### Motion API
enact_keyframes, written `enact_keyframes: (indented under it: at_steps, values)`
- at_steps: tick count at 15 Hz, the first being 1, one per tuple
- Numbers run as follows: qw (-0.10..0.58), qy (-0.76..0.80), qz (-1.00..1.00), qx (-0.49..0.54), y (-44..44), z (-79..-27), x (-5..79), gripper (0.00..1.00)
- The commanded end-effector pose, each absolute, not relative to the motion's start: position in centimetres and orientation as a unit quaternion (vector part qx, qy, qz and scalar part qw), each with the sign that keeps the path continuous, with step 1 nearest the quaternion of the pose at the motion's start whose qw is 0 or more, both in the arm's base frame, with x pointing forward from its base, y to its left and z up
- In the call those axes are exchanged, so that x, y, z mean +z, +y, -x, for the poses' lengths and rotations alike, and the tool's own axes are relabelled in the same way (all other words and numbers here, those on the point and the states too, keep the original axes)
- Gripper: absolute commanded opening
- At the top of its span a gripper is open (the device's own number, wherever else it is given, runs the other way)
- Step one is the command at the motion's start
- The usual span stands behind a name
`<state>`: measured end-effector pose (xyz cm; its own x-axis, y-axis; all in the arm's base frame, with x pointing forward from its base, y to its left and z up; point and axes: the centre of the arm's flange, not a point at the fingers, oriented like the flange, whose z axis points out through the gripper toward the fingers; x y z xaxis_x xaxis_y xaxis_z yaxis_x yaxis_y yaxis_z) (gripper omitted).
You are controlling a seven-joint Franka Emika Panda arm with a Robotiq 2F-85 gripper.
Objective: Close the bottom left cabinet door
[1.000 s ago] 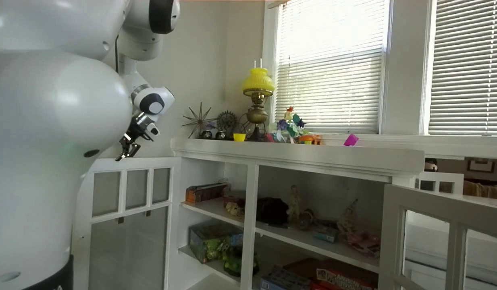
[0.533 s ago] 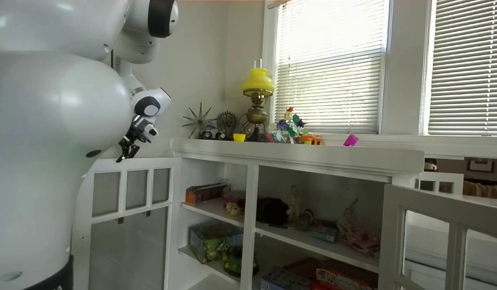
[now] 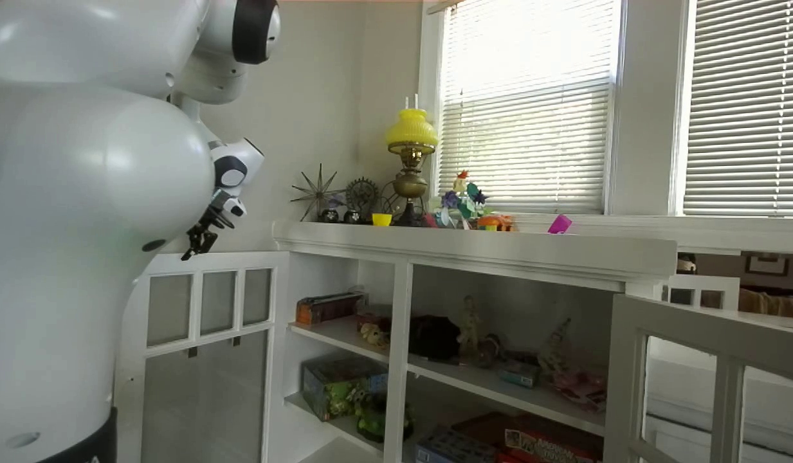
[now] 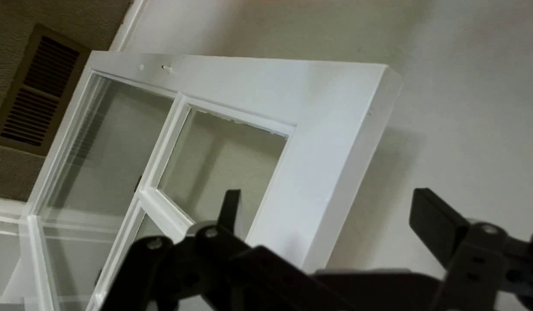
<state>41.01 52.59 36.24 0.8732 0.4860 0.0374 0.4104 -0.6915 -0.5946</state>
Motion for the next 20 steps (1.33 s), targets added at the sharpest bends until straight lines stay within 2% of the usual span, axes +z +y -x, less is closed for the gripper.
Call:
enact_keyframes:
  at_steps: [1, 14, 20]
  values:
    - [0.289, -0.242, 0.925, 0.054, 54.3, -41.4, 35.9, 1.0]
    - [0.271, -0.28, 0.919, 0.057, 58.8, -41.6, 33.5, 1.0]
    - [0.225, -0.313, 0.922, 0.042, 58.6, -41.7, 33.4, 1.0]
